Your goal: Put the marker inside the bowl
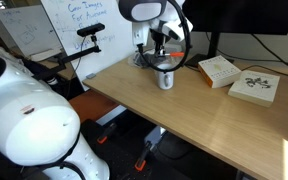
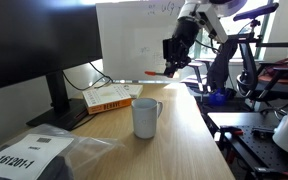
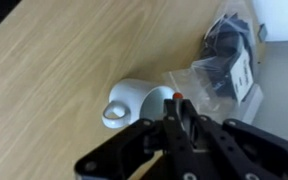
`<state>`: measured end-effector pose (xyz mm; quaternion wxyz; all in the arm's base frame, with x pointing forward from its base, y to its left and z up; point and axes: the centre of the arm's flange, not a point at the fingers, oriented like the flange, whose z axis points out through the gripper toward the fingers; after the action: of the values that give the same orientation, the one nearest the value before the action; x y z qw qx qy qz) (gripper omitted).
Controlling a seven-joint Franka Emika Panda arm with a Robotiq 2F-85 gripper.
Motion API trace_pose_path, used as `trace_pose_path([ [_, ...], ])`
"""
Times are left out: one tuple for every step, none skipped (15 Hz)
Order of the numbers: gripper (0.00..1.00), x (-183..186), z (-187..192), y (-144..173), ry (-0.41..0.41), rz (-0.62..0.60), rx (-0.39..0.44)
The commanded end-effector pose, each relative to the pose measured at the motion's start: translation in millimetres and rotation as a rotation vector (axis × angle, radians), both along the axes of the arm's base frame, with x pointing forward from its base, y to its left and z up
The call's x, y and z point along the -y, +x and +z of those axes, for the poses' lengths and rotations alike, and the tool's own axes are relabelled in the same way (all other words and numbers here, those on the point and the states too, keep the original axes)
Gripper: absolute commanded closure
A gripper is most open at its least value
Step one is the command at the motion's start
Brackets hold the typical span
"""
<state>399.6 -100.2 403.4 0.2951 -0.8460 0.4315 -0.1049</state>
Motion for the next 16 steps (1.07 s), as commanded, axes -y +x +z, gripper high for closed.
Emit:
trace_pose_path([
  [0.97,11.4,-10.6,3.3,0.187,-0.002,0.077],
  [0.97,12.2,-13.4,4.8,0.241,-0.006,0.097],
  [0.97,10.8,-15.7,7.2,0.296,-0.001,0.113],
  [0.97,9.0,-17.7,9.1,0.353,0.004,0.127],
  [0.97,6.9,-20.0,11.9,0.413,0.004,0.131],
  [0.97,5.7,-21.8,14.4,0.475,0.006,0.135],
  [0.97,4.8,-24.9,17.2,0.535,0.003,0.122],
  [0.97,4.7,-28.4,19.8,0.595,-0.008,0.111],
  [0.97,6.3,-33.1,22.9,0.647,-0.028,0.077],
  [0.97,8.2,-38.3,25.5,0.696,-0.032,0.060],
  [0.97,10.9,-44.6,28.7,0.732,-0.040,0.041],
  [0.97,13.7,-50.4,31.1,0.763,-0.045,0.027],
  [0.97,17.3,-56.3,34.4,0.790,-0.057,0.016],
  [0.97,20.6,-62.8,37.9,0.810,-0.067,0.001],
  [0.97,24.4,-68.2,40.7,0.833,-0.072,-0.010],
  [0.97,27.0,-74.1,44.3,0.848,-0.085,-0.024],
])
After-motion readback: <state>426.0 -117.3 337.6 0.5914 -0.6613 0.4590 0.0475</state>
